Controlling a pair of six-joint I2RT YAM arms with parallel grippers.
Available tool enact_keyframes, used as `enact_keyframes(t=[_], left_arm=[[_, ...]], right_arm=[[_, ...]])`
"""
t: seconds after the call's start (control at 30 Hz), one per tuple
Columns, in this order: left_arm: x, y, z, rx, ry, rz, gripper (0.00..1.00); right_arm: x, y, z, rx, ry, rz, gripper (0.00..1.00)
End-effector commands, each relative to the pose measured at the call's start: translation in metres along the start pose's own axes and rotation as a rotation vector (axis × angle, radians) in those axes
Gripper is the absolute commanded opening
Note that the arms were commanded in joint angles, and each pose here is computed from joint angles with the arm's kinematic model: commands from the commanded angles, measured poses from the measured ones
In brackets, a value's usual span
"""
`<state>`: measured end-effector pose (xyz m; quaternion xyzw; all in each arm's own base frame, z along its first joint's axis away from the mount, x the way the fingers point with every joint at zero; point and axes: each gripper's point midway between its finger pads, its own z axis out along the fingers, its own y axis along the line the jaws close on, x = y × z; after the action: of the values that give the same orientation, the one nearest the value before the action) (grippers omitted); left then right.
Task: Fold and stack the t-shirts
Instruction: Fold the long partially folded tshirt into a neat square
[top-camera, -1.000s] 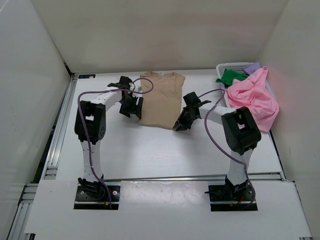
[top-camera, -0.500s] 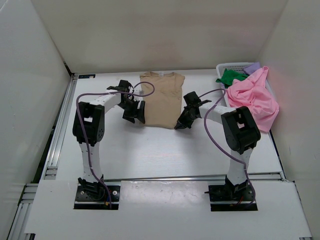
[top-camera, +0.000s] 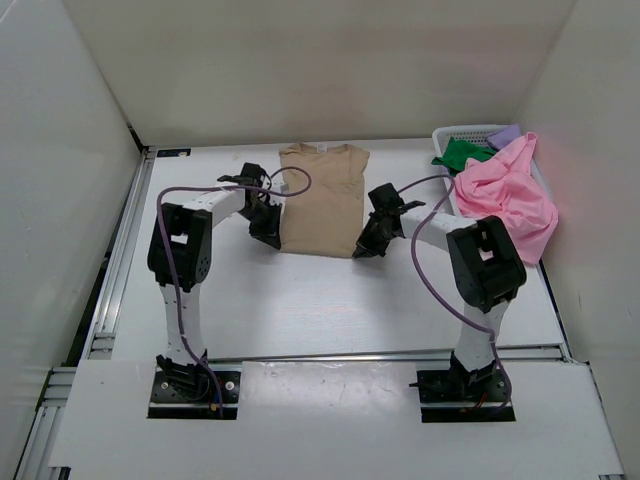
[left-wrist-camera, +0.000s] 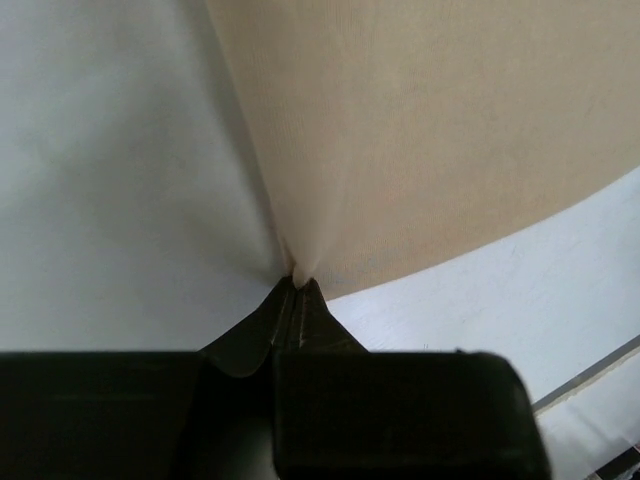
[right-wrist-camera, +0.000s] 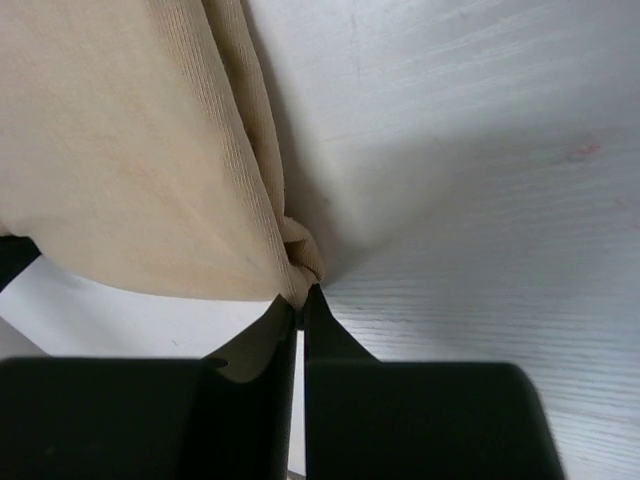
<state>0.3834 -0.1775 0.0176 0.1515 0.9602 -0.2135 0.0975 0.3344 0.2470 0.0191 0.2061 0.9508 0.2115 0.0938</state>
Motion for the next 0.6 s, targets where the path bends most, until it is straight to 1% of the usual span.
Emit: enact_keyframes(t=[0.0,0.03,0.07,0.1,0.13,0.17,0.2,0.23,0.27,0.3,0.33,0.37,0.4,0.43,0.47,0.53,0.57], left_arm=[[0.01,-0.001,-0.034,-0.05,-0.052,0.019,0.1],[0.011,-0.006,-0.052,-0.067,-0.089,0.033,0.1],[0.022,-0.006,-0.058,-0.079,-0.078,0.029,0.1],[0.044,-0.008,-0.058,-0.091,-0.039,0.026,0.1],[0.055,-0.006,-0.065,-0.133,-0.023,0.029,0.1],[0.062,-0.014,-0.081,-0.154,-0.041,0.048,0.1],[0.091,-0.019,-0.085,-0.171,0.037,0.05,0.1],[0.104,-0.021,-0.092,-0.19,0.057,0.057,0.1],[0.113,-0.025,-0.11,-0.223,0.038,0.076,0.1],[0.141,-0.027,-0.118,-0.242,0.116,0.077,0.1],[0.154,-0.029,-0.128,-0.26,0.138,0.083,0.1],[0.164,-0.029,-0.145,-0.301,0.121,0.101,0.1],[0.179,-0.03,-0.151,-0.326,0.151,0.124,0.1],[0.197,-0.028,-0.163,-0.357,0.192,0.132,0.1],[0.203,-0.027,-0.18,-0.403,0.152,0.158,0.1],[0.216,-0.028,-0.195,-0.43,0.148,0.184,0.1],[0.219,-0.03,-0.203,-0.428,0.13,0.187,0.1]], right_arm=[[-0.005,0.0,-0.032,0.009,-0.101,-0.084,0.0],[0.004,-0.006,-0.036,0.024,-0.092,-0.106,0.0],[0.013,0.003,-0.051,-0.006,-0.102,-0.131,0.0],[0.019,0.002,-0.058,-0.004,-0.108,-0.154,0.0],[0.03,-0.002,-0.065,0.006,-0.093,-0.165,0.0],[0.046,-0.001,-0.079,-0.011,-0.095,-0.2,0.0],[0.056,-0.003,-0.086,-0.01,-0.093,-0.212,0.0],[0.067,-0.005,-0.093,-0.008,-0.089,-0.207,0.0],[0.09,-0.004,-0.11,-0.031,-0.073,-0.24,0.0],[0.101,-0.017,-0.113,-0.004,-0.073,-0.245,0.0],[0.125,-0.017,-0.13,-0.032,-0.065,-0.259,0.0],[0.137,-0.021,-0.137,-0.037,-0.058,-0.262,0.0],[0.15,-0.028,-0.14,-0.034,-0.047,-0.262,0.0],[0.172,-0.028,-0.155,-0.072,-0.029,-0.258,0.0],[0.18,-0.03,-0.16,-0.085,-0.029,-0.254,0.0],[0.205,-0.028,-0.174,-0.137,-0.004,-0.246,0.0],[0.21,-0.03,-0.177,-0.14,-0.002,-0.246,0.0]])
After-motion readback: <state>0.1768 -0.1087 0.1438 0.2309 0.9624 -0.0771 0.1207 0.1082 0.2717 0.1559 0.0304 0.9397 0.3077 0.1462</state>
